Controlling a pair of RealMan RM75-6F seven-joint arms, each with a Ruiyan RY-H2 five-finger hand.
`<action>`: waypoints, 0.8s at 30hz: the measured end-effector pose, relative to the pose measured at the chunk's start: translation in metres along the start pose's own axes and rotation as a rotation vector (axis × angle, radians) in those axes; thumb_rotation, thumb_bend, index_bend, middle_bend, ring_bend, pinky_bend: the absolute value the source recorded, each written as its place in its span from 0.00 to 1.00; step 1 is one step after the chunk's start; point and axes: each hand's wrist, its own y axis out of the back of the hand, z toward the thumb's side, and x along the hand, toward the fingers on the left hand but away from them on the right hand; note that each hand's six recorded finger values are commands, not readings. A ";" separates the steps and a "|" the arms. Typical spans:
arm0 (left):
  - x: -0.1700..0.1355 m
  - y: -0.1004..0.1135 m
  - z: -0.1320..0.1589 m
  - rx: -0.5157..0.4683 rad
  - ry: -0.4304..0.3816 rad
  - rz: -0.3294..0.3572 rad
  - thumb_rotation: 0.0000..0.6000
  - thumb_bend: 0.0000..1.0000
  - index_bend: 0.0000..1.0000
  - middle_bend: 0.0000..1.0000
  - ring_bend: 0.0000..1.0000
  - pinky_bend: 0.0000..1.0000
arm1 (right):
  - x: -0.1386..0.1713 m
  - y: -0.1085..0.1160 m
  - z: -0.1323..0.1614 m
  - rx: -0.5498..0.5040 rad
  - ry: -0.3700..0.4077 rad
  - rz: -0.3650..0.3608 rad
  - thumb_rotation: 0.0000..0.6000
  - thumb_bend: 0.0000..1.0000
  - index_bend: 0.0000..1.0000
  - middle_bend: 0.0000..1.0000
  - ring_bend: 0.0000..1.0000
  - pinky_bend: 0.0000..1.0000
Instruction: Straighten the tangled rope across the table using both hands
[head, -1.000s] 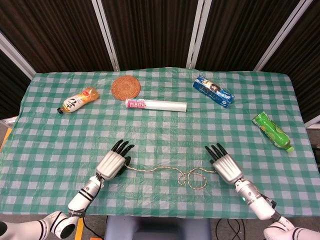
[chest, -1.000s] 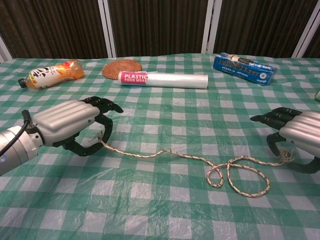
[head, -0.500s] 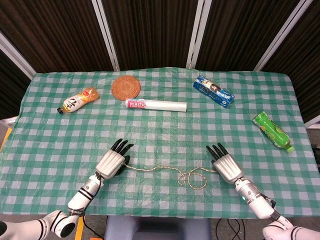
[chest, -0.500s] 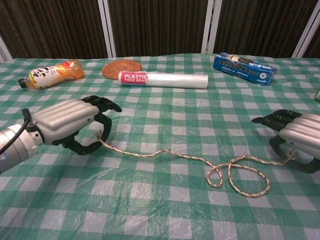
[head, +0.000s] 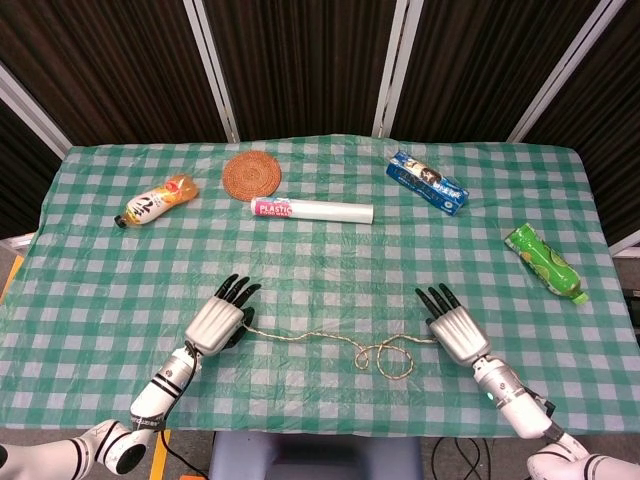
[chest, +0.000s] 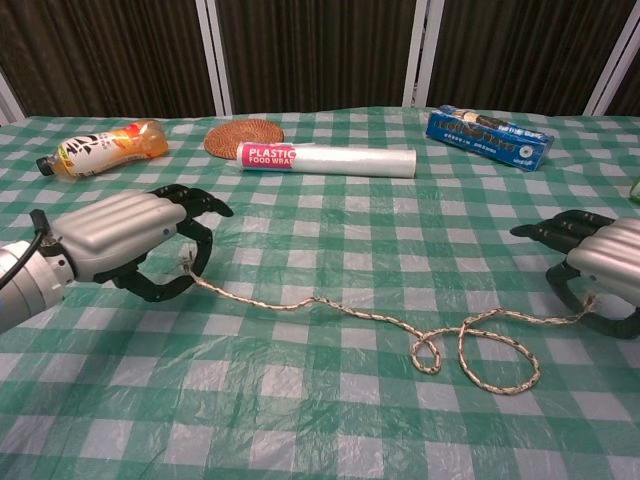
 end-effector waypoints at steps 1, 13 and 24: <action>0.000 0.000 -0.002 0.003 0.003 0.001 1.00 0.48 0.63 0.10 0.00 0.05 | 0.001 0.001 -0.002 -0.004 -0.005 -0.004 1.00 0.61 0.79 0.06 0.00 0.00; -0.012 0.003 -0.045 0.037 0.083 -0.007 1.00 0.50 0.63 0.10 0.00 0.05 | 0.023 0.012 -0.056 -0.042 -0.153 -0.038 1.00 0.61 0.80 0.08 0.00 0.00; -0.028 0.008 -0.081 0.065 0.155 -0.006 1.00 0.51 0.63 0.10 0.00 0.05 | 0.043 0.005 -0.102 -0.090 -0.288 -0.028 1.00 0.61 0.80 0.08 0.00 0.00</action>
